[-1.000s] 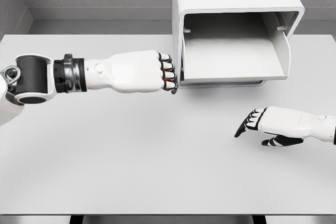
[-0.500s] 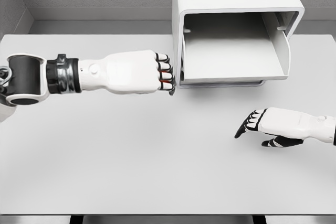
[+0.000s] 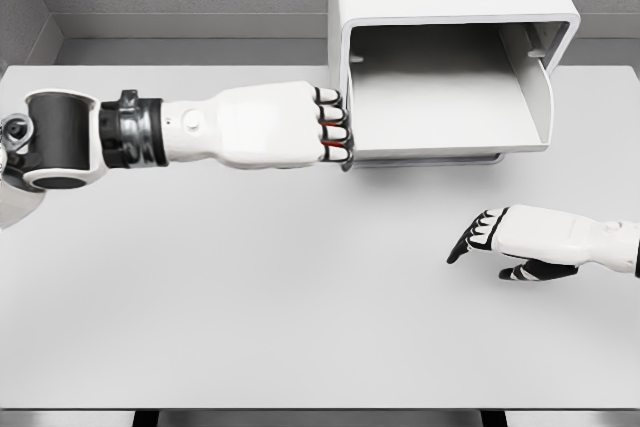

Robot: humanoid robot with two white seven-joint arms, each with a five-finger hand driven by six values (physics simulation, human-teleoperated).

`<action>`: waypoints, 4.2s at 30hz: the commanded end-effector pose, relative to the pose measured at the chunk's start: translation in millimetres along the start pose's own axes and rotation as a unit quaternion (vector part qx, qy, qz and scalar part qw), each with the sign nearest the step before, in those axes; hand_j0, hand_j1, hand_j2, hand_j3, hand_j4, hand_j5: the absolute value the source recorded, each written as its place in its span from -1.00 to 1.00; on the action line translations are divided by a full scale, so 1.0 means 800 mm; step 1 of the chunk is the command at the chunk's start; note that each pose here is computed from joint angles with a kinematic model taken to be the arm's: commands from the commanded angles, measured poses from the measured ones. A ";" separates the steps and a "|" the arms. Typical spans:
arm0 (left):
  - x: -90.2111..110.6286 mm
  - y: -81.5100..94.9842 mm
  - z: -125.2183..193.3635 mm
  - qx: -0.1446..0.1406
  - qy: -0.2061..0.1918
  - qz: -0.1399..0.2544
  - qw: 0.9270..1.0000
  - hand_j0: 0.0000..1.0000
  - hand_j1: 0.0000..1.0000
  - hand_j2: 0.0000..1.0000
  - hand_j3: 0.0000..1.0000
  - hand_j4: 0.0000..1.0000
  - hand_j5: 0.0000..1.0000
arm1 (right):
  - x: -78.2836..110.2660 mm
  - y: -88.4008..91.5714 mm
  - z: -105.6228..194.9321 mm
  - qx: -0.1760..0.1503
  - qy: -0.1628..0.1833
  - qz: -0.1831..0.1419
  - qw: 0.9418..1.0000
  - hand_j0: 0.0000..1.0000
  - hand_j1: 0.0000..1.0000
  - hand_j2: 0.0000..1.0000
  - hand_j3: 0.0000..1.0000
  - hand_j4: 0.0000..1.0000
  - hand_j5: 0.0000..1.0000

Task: Slide open multi-storey tabletop storage cabinets and put open load switch and slide close multi-storey tabletop storage cabinets

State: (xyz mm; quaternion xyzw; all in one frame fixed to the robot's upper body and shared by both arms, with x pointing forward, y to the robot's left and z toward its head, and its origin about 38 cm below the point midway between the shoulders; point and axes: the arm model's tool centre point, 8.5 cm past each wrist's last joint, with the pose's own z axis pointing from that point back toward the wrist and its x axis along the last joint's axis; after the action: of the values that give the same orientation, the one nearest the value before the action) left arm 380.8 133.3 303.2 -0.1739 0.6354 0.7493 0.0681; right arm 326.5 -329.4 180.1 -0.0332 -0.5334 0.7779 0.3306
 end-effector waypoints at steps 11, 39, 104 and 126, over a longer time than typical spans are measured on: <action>-0.001 0.011 -0.029 0.016 -0.013 -0.002 1.000 0.07 0.07 0.07 0.07 0.07 0.07 | 0.000 -0.001 0.000 -0.002 0.000 -0.002 1.000 0.51 0.51 0.51 0.51 0.51 0.51; -0.035 0.019 -0.092 0.011 -0.010 0.010 1.000 0.08 0.08 0.08 0.08 0.08 0.08 | -0.004 0.001 0.002 -0.001 0.004 -0.005 1.000 0.53 0.53 0.53 0.53 0.53 0.53; -0.030 0.071 -0.146 0.053 -0.050 0.020 0.997 1.00 1.00 1.00 1.00 1.00 1.00 | 0.005 -0.043 0.014 -0.048 -0.005 0.014 0.999 0.46 0.46 0.46 0.46 0.46 0.46; -0.100 -0.057 0.194 -0.072 0.220 0.140 0.963 1.00 1.00 1.00 1.00 1.00 1.00 | 0.011 -0.089 -0.009 -0.105 -0.023 0.051 0.993 0.44 0.44 0.44 0.44 0.44 0.44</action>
State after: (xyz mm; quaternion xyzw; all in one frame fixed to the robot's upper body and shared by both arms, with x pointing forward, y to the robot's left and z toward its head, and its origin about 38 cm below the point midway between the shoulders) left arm 441.9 284.8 299.2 -0.2304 0.6041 0.7409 -0.1819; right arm 356.8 -306.8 244.0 -0.0824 -0.6144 0.7365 0.2708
